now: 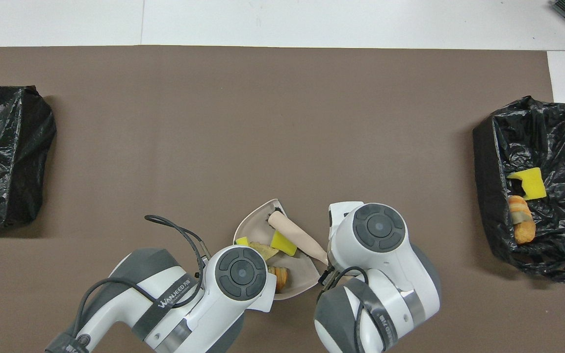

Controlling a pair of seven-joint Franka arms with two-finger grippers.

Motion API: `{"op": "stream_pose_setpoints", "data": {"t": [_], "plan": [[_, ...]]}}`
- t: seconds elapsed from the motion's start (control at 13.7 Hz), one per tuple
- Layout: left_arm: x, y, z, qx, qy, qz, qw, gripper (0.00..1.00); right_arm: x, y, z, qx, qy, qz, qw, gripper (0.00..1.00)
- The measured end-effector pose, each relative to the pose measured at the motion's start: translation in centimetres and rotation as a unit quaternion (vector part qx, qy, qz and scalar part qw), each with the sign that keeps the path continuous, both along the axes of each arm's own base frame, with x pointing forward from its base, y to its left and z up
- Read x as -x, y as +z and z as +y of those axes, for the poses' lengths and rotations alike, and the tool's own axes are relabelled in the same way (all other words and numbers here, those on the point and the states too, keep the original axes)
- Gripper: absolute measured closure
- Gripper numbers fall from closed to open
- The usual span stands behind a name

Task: Sweep and dump trash in bin
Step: 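Tilt the dustpan up with the left gripper while the right gripper withdraws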

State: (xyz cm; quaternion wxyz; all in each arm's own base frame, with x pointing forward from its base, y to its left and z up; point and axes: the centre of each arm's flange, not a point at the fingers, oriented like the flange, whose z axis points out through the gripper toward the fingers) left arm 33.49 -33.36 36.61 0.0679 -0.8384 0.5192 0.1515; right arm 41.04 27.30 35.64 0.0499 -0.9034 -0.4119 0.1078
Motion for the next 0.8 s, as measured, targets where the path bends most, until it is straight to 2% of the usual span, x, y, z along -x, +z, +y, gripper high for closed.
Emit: {"op": "stream_pose_setpoints", "data": {"t": [0.15, 0.44, 0.8], "plan": [[0.0, 0.0, 0.0, 0.0, -0.002, 0.001, 1.0, 0.68, 0.9, 0.2, 0.2, 0.003, 0.002, 0.0, 1.0, 0.74], [-0.4, 0.0, 0.4, 0.005, -0.017, 0.007, 1.0, 0.68, -0.8, 0.0, -2.8, 0.003, -0.024, 0.004, 1.0, 0.74], [-0.7, 0.0, 0.7, 0.012, -0.05, 0.017, 0.999, 0.68, -1.7, 0.5, -5.9, 0.01, -0.034, 0.033, 0.999, 0.74]]}}
